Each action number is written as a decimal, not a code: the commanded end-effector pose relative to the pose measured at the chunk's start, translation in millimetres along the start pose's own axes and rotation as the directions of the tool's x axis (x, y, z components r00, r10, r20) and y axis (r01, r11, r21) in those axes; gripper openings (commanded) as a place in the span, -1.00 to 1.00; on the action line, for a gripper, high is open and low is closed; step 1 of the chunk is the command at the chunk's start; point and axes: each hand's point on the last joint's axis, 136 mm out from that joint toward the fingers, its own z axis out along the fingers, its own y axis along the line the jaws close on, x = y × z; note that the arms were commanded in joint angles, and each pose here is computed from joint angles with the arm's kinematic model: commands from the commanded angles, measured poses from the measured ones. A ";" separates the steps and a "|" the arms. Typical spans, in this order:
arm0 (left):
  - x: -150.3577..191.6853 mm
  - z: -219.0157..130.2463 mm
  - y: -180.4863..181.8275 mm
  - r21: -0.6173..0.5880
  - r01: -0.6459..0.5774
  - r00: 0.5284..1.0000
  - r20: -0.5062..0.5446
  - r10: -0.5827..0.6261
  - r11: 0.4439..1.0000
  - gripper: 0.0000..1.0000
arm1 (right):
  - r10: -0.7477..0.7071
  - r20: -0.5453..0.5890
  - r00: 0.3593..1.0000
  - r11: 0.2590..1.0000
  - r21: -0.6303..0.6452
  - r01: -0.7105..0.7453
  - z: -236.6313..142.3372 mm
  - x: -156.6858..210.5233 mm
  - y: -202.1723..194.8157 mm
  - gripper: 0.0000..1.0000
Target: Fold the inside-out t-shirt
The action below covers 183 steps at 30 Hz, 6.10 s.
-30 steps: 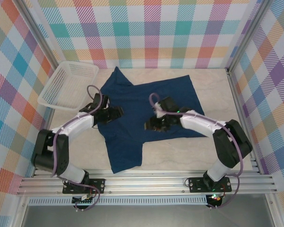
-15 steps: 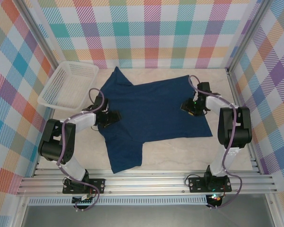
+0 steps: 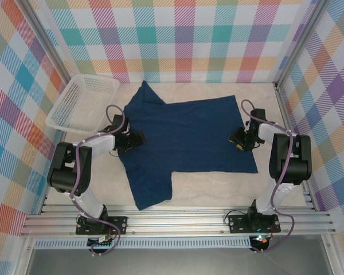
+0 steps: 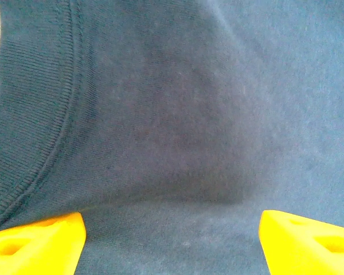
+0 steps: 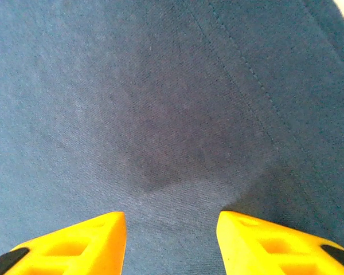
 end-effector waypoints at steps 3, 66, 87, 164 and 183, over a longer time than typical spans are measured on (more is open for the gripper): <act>-9.2 16.0 -0.9 -0.012 -0.025 0.998 -0.057 0.024 1.000 0.62 | 0.088 -0.015 0.996 0.993 0.078 -0.086 4.0 11.4 -28.2 -0.06; -188.2 117.7 -92.4 0.129 -0.074 0.997 -0.021 0.077 0.989 0.63 | 0.090 0.212 0.973 0.987 -0.151 -0.058 67.6 -215.6 99.2 -0.07; -49.4 -26.9 -74.4 0.218 -0.030 0.997 0.076 0.014 0.975 0.66 | -0.076 0.151 0.986 0.992 -0.087 0.090 -31.9 -40.7 51.3 0.05; 247.4 -97.7 13.0 -0.053 -0.285 0.908 -0.335 0.251 0.957 0.07 | -0.094 0.026 0.995 0.995 -0.042 0.095 -60.2 79.1 6.8 0.03; 269.7 -83.2 22.3 -0.139 -0.431 0.841 -0.419 0.341 0.892 -0.52 | -0.121 0.057 0.991 0.992 0.028 0.119 -68.3 71.9 -1.2 0.03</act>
